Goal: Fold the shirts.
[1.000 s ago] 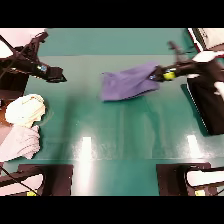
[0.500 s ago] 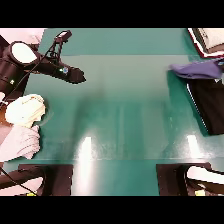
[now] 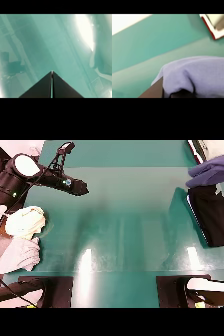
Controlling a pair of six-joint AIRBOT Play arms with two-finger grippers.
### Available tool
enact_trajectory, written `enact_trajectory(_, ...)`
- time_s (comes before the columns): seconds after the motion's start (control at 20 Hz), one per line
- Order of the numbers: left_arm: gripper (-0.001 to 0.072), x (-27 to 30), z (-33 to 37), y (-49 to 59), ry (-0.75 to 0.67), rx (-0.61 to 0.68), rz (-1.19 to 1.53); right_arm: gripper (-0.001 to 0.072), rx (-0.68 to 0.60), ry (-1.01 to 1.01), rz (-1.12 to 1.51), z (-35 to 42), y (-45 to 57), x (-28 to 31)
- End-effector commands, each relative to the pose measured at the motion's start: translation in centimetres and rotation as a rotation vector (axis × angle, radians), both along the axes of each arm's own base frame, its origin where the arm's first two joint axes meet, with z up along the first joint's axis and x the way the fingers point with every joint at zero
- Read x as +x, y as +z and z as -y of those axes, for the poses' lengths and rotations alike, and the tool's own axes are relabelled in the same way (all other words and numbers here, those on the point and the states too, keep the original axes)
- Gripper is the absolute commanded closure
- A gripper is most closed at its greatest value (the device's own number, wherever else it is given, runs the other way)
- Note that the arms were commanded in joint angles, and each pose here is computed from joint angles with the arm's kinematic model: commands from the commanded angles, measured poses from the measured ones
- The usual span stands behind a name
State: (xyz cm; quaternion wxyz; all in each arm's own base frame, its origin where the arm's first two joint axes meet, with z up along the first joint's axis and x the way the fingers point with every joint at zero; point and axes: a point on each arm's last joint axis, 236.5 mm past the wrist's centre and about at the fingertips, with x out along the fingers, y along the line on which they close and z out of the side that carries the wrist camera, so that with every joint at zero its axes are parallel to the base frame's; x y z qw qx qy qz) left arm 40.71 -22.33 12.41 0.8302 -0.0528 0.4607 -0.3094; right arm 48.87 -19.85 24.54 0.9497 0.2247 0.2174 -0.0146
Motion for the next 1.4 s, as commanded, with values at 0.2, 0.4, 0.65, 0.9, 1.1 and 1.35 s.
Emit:
enact_trajectory(0.2, 0.0680, 0.0, 0.0, -0.1, -0.002, 0.004, -0.001, 0.0697, -0.101, 0.045, -0.166, -0.9, 0.8, -4.0)
enact_trajectory(0.4, 0.0680, -0.1, 0.0, -0.1, -0.009, 0.007, -0.001, 0.0696, -0.118, -0.043, -0.350, -0.1, -2.7, -8.6)
enact_trajectory(0.65, 0.0680, -0.2, 0.0, -0.1, -0.010, 0.008, -0.001, 0.0693, -0.159, -0.236, -0.632, 2.3, -8.2, -16.3)
enact_trajectory(0.9, 0.0680, -0.8, -0.1, -0.5, -0.044, 0.026, -0.012, 0.0563, -0.168, -0.341, -0.841, 2.9, -12.6, -22.4)
enact_trajectory(1.1, 0.0680, -1.1, -0.1, -0.6, -0.051, 0.030, -0.024, 0.0245, -0.099, -0.386, -0.953, 3.1, -14.2, -26.0)
enact_trajectory(1.35, 0.0679, -0.9, -0.1, -0.5, -0.046, 0.028, -0.015, 0.0274, 0.134, -0.192, -0.703, -4.7, -11.4, -20.6)
